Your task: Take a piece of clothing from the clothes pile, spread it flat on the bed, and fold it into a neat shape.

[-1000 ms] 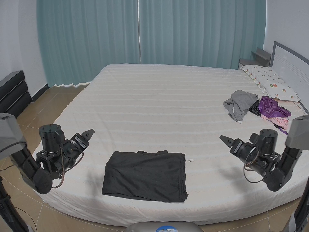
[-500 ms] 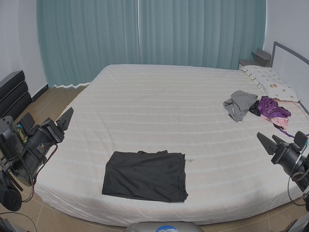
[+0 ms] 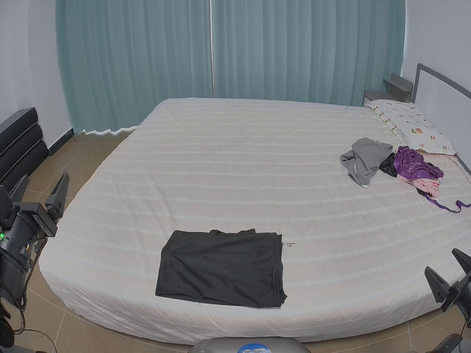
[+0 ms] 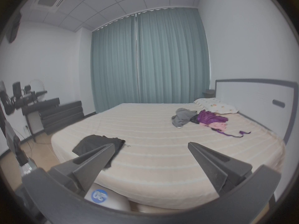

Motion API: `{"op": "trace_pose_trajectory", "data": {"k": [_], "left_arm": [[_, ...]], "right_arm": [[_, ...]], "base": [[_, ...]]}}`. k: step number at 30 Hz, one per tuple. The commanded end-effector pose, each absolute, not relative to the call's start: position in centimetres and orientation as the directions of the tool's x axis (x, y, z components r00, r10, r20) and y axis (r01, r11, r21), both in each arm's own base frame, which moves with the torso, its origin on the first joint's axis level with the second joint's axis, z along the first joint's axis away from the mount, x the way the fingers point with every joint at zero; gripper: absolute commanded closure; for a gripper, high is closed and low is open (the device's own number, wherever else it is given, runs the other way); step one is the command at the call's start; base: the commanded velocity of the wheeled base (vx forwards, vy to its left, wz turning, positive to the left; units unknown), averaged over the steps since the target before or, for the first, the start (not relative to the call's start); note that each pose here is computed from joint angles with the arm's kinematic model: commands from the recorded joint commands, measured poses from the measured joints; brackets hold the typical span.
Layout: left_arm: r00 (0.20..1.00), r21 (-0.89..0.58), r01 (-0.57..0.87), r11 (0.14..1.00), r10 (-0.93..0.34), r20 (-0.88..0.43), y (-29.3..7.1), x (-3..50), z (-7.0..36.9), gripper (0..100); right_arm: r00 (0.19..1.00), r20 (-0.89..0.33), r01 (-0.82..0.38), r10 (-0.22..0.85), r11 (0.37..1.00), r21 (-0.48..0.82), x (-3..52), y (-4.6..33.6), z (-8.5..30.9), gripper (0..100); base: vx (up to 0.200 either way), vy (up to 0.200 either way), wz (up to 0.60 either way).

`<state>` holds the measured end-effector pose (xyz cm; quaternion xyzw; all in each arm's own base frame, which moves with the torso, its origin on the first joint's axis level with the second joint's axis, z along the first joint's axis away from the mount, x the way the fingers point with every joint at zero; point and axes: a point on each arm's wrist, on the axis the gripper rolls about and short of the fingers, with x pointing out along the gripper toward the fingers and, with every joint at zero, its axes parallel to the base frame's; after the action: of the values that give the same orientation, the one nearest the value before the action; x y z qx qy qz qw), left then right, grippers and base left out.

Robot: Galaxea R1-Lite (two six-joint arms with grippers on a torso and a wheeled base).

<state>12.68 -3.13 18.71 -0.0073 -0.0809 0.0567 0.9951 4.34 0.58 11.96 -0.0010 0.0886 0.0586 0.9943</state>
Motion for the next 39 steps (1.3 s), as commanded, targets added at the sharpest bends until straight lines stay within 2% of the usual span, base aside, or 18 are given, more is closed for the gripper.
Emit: {"op": "trace_pose_trajectory", "data": {"k": [1,6,12,17,25,30,36,38,39], "left_arm": [[0.959,0.033,-0.194,0.980,0.182,0.219,-1.6,8.3,18.9,0],[0.968,0.060,-0.196,0.979,0.183,0.170,-0.7,5.9,17.8,0],[0.961,0.065,-0.235,0.970,0.222,0.167,0.3,3.1,17.2,0],[0.885,0.015,-0.399,0.917,0.380,0.268,1.0,0.5,17.1,0],[0.789,-0.050,-0.474,0.879,0.449,0.419,0.8,-2.9,16.5,0],[0.809,-0.020,-0.368,0.930,0.331,0.486,0.4,-3.9,15.7,0],[0.861,0.039,-0.238,0.970,0.192,0.471,0.4,-3.7,13.4,0],[0.907,0.117,-0.114,0.987,0.055,0.417,0.1,-3.2,11.8,0],[0.910,0.115,-0.095,0.989,0.040,0.413,0.1,-3.2,11.8,0]], "right_arm": [[0.999,0.038,0.002,0.003,0.991,-0.131,-0.5,0.1,11.7,0],[0.991,0.133,0.012,0.009,0.987,-0.160,-3.4,0.1,11.6,0],[0.982,0.189,0.018,0.017,0.983,-0.183,-4.0,0.0,12.3,0],[0.975,0.219,0.019,0.029,0.977,-0.213,-3.3,0.1,11.3,0],[0.968,0.246,0.019,0.044,0.968,-0.249,-2.6,0.1,10.1,0],[0.982,0.186,0.003,0.044,0.969,-0.247,-2.5,0.1,9.5,0],[0.990,0.131,-0.012,0.046,0.969,-0.245,-2.4,0.1,8.9,0],[0.996,0.069,-0.032,0.049,0.973,-0.228,-2.3,0.1,8.3,0],[0.996,0.077,-0.033,0.051,0.975,-0.221,-2.3,0.1,8.4,0]], "base": [[0.000,0.000,0.00],[0.000,0.000,0.00],[0.000,0.000,0.00],[0.000,0.000,0.00],[0.000,0.000,0.00],[0.000,0.000,0.00],[0.000,0.000,0.00],[0.000,0.000,0.00],[0.000,0.000,0.00]]}}
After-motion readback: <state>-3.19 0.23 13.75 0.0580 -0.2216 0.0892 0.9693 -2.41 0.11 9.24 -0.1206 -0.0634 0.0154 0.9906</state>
